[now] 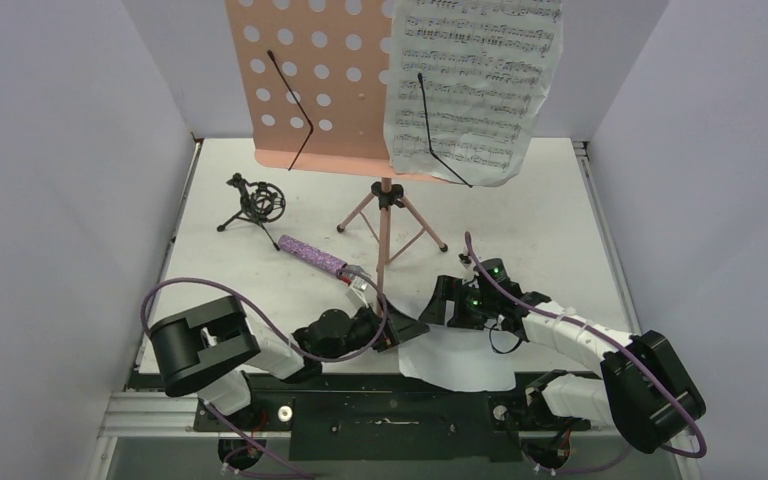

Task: Set up the instrument practice props

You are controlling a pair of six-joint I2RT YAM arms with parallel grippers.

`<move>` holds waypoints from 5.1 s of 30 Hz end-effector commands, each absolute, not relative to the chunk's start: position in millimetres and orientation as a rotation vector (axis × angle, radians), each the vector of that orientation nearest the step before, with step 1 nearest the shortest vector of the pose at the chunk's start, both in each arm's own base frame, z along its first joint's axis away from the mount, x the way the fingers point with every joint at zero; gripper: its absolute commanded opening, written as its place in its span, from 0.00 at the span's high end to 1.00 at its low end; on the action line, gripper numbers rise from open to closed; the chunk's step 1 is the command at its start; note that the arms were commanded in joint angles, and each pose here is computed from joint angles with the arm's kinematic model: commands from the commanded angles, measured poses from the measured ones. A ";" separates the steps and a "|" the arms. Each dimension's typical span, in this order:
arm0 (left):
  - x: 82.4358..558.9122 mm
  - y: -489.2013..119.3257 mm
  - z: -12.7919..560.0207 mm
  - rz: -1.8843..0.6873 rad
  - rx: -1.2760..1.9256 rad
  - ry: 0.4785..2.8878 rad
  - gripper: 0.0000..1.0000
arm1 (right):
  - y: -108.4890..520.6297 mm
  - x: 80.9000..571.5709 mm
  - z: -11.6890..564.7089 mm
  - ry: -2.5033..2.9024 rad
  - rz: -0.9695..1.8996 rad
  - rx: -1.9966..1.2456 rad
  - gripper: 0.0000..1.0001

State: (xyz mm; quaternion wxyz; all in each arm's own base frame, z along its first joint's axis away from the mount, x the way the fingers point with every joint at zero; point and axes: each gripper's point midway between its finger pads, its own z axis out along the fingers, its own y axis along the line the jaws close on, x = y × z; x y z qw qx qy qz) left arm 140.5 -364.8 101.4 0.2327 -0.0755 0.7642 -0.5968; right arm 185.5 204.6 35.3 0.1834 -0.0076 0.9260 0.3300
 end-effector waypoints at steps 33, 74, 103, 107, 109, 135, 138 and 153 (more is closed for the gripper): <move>162.9 -361.0 141.8 -1.394 0.053 1.905 1.00 | 193.4 223.8 109.0 2.389 0.844 -0.059 0.10; 132.9 -287.8 190.3 -0.444 1.067 1.341 1.00 | 211.4 178.3 146.9 2.193 1.538 0.350 0.10; 117.4 -295.2 188.9 -0.011 1.207 1.165 1.00 | 220.1 209.1 155.3 2.245 1.491 0.342 0.10; 113.6 -297.8 196.2 0.014 1.209 1.130 1.00 | 220.3 208.1 137.9 2.311 1.463 0.346 0.10; 109.6 -300.7 199.4 0.025 1.225 1.108 1.00 | 222.2 210.1 135.2 2.320 1.472 0.343 0.10; 92.0 -321.2 215.0 -0.099 1.167 1.075 0.17 | 230.9 228.1 142.8 2.294 1.449 0.184 0.95; 86.7 -321.0 225.2 -0.221 1.109 1.092 0.05 | 228.7 230.5 146.4 2.278 1.399 0.097 0.95; 66.5 -314.9 286.9 -1.104 0.803 1.115 0.04 | 219.7 224.4 177.7 2.082 1.236 -0.319 0.95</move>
